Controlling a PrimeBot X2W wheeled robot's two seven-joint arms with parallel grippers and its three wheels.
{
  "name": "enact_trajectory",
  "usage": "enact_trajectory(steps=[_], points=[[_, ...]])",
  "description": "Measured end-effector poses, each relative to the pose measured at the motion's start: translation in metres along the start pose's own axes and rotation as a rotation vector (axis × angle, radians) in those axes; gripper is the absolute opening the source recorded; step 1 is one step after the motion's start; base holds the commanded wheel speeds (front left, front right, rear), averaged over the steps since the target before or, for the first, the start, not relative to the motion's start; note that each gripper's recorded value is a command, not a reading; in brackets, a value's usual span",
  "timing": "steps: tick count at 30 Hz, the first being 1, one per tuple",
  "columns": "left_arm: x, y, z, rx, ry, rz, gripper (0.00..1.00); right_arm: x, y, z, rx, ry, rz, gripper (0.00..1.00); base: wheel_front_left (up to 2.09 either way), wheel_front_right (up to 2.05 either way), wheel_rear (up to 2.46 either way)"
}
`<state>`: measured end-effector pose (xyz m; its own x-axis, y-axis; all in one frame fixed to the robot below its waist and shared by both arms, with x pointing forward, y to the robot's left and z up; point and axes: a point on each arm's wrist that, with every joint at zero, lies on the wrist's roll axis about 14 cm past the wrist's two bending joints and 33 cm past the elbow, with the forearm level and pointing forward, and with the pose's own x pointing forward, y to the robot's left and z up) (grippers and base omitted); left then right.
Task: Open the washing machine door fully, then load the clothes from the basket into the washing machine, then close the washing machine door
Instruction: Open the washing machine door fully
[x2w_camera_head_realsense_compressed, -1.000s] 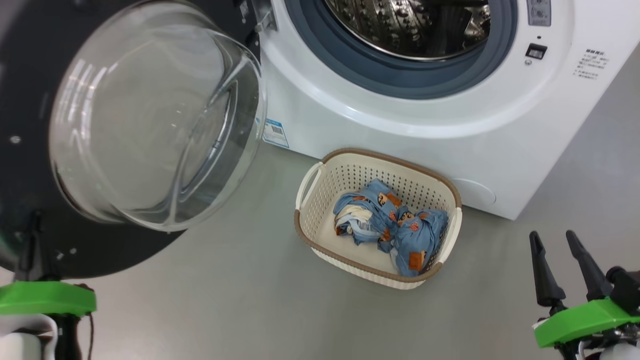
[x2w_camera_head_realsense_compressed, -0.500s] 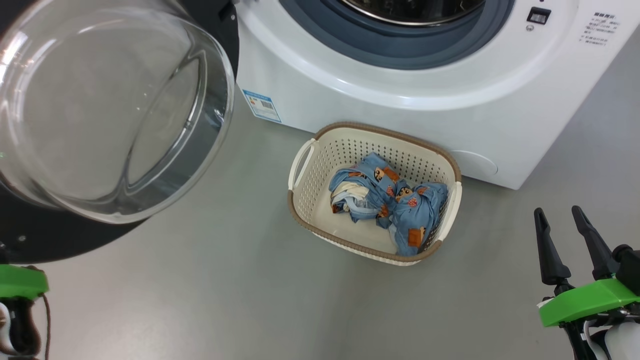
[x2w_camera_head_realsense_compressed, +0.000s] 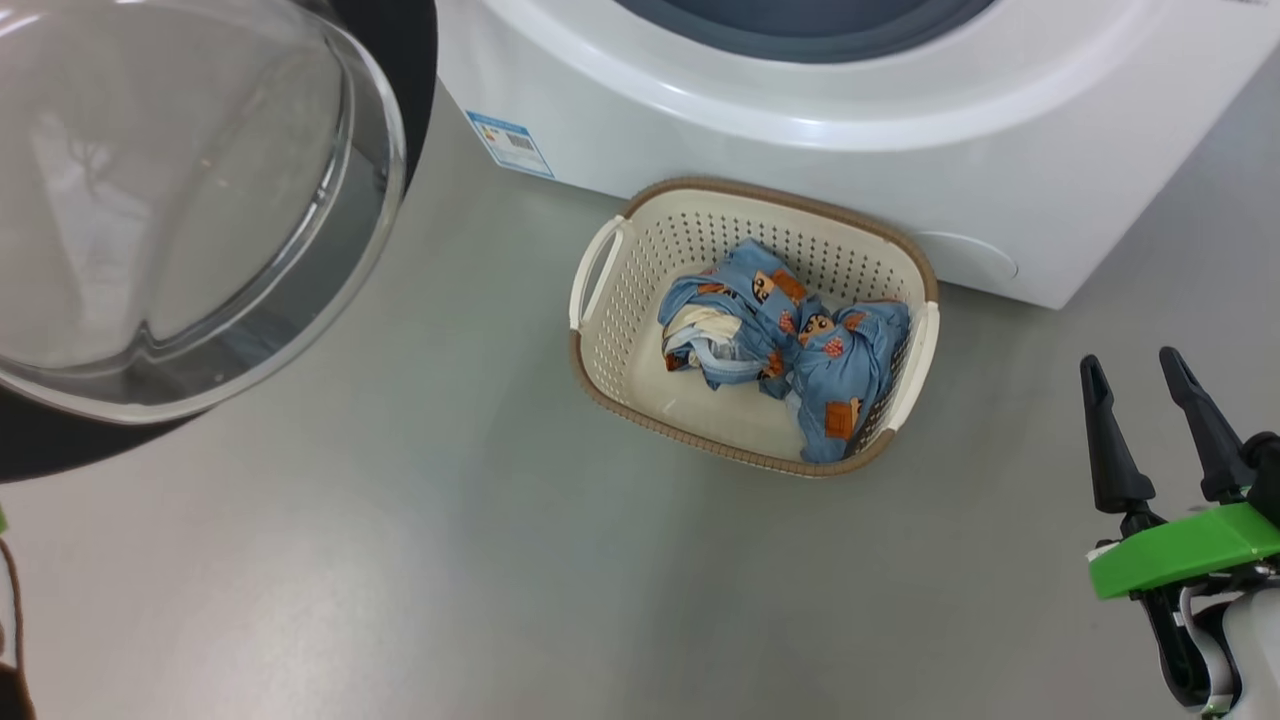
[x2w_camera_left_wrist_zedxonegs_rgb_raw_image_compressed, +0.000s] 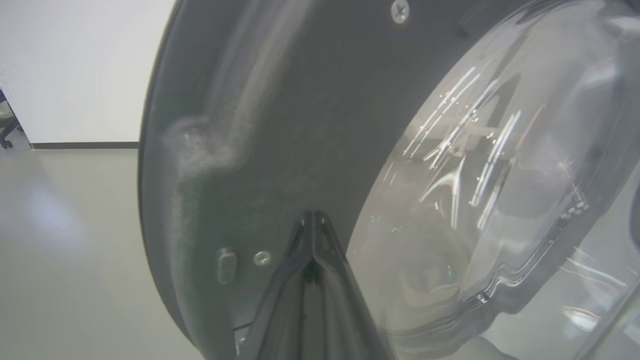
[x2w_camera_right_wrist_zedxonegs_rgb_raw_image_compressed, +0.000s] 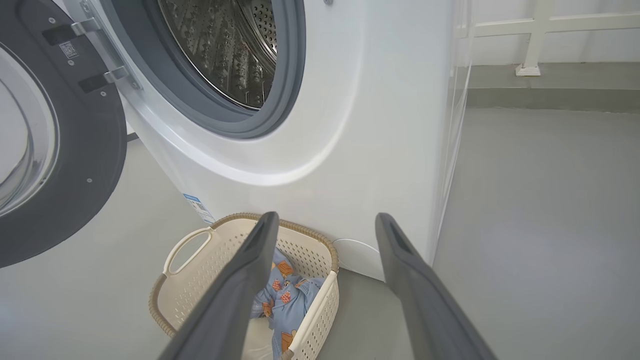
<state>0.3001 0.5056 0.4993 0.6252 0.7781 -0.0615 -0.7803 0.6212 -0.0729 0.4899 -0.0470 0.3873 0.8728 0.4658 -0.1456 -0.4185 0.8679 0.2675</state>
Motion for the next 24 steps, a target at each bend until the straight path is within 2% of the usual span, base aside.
enact_trajectory(steps=[11,24], points=[[0.015,-0.003,-0.002,0.037,0.009,0.013,0.0,0.006,-0.008,-0.009,-0.011,0.015,0.001,1.0,0.0,0.0,0.0],[0.003,-0.005,0.011,0.057,-0.02,-0.048,0.0,-0.009,0.009,0.014,-0.016,-0.025,0.008,1.0,0.0,0.0,0.0]])
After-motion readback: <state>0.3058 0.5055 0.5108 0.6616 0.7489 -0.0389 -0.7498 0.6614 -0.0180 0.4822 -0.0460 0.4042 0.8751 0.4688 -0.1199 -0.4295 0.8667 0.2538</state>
